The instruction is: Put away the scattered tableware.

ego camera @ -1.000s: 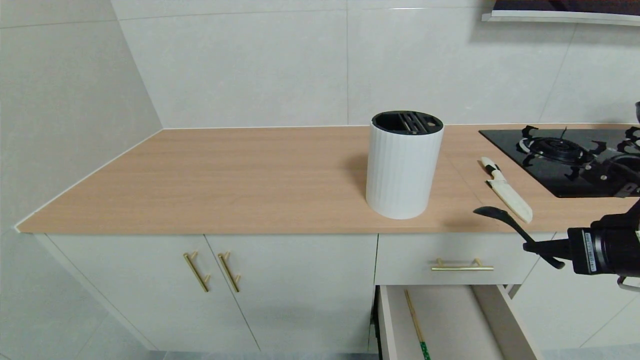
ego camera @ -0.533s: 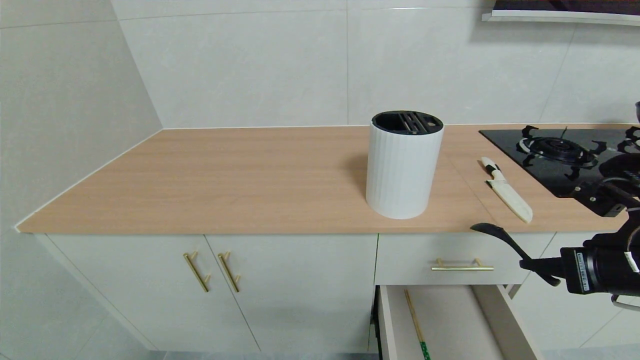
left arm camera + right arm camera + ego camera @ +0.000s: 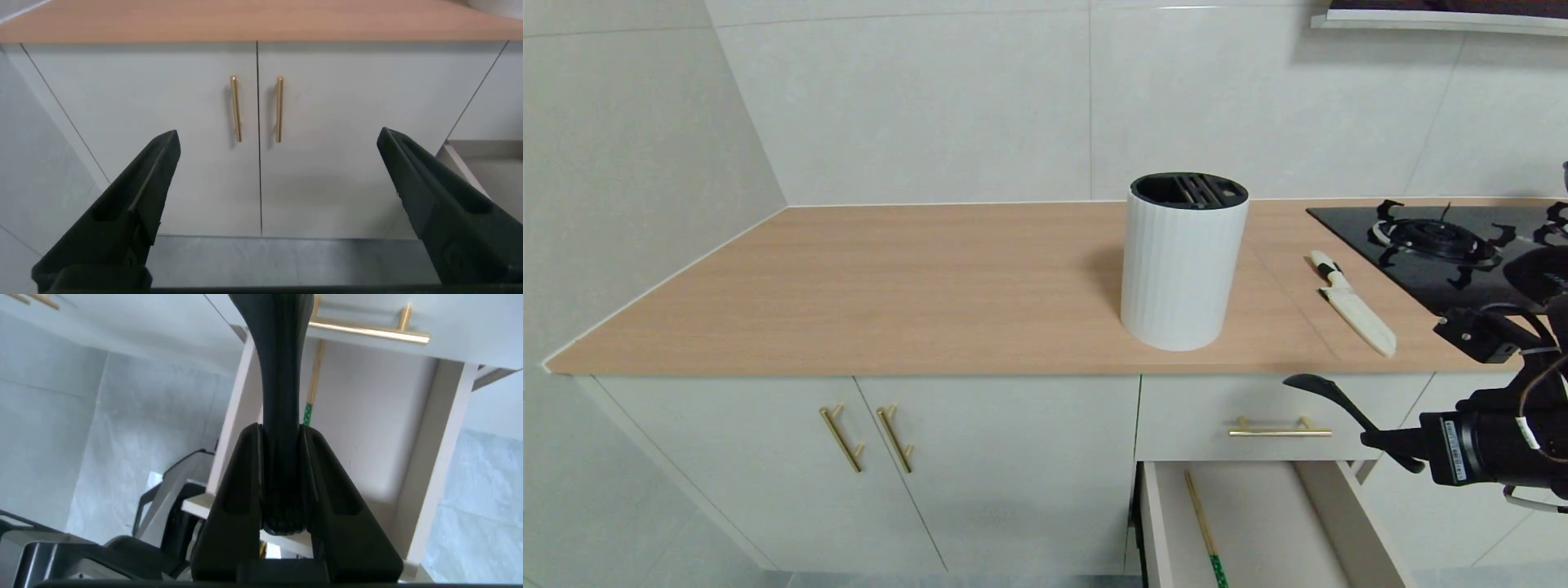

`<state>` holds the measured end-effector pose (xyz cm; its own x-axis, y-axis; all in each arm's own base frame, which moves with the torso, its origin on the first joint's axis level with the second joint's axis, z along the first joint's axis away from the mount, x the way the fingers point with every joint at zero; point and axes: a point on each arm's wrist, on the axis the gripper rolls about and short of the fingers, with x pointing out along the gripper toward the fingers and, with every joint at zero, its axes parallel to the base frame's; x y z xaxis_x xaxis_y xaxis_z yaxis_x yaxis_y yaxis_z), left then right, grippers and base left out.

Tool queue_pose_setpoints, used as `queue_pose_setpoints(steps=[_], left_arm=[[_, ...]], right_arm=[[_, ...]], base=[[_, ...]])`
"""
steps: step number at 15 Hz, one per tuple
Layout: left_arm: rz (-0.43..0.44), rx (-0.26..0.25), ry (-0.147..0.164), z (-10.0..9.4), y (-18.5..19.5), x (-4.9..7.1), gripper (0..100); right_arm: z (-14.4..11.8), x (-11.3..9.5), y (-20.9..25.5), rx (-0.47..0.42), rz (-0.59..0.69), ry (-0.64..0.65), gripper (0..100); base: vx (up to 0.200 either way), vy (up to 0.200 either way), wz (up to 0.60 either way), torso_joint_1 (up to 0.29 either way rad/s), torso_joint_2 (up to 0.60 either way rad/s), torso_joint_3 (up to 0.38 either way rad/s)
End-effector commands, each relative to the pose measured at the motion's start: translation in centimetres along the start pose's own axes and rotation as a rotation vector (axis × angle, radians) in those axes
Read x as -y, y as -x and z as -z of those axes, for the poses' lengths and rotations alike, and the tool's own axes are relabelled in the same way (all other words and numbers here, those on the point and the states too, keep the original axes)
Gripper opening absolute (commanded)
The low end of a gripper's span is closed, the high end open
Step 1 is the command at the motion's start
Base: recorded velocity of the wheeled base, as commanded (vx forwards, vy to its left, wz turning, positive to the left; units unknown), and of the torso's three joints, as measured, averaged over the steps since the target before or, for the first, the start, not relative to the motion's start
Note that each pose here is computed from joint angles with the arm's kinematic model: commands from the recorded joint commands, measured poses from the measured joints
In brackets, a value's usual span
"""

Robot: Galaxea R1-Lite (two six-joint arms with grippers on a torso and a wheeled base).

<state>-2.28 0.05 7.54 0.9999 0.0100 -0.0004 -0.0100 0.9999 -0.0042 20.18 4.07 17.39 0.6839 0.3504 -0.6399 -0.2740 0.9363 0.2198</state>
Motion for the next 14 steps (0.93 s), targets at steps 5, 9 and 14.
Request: queue_pose_setpoints(steps=[5, 9, 14], left_arm=[[-0.001, -0.001, 0.0, 0.0, 0.0, 0.0, 100], [-0.001, -0.001, 0.0, 0.0, 0.0, 0.0, 100], [-0.001, -0.001, 0.0, 0.0, 0.0, 0.0, 100]], right_arm=[[0.3, 0.3, -0.9, -0.034, 0.018, -0.007, 0], [0.4, 0.5, -1.7, -0.064, 0.022, -0.014, 0], [0.5, 0.5, -1.9, -0.074, 0.025, -0.016, 0]], base=[[0.0, 0.0, 0.0, -0.195, 0.47, 0.27], [0.0, 0.0, 0.0, -0.194, 0.48, 0.281], [0.0, 0.0, 0.0, -0.169, 0.47, 0.297]])
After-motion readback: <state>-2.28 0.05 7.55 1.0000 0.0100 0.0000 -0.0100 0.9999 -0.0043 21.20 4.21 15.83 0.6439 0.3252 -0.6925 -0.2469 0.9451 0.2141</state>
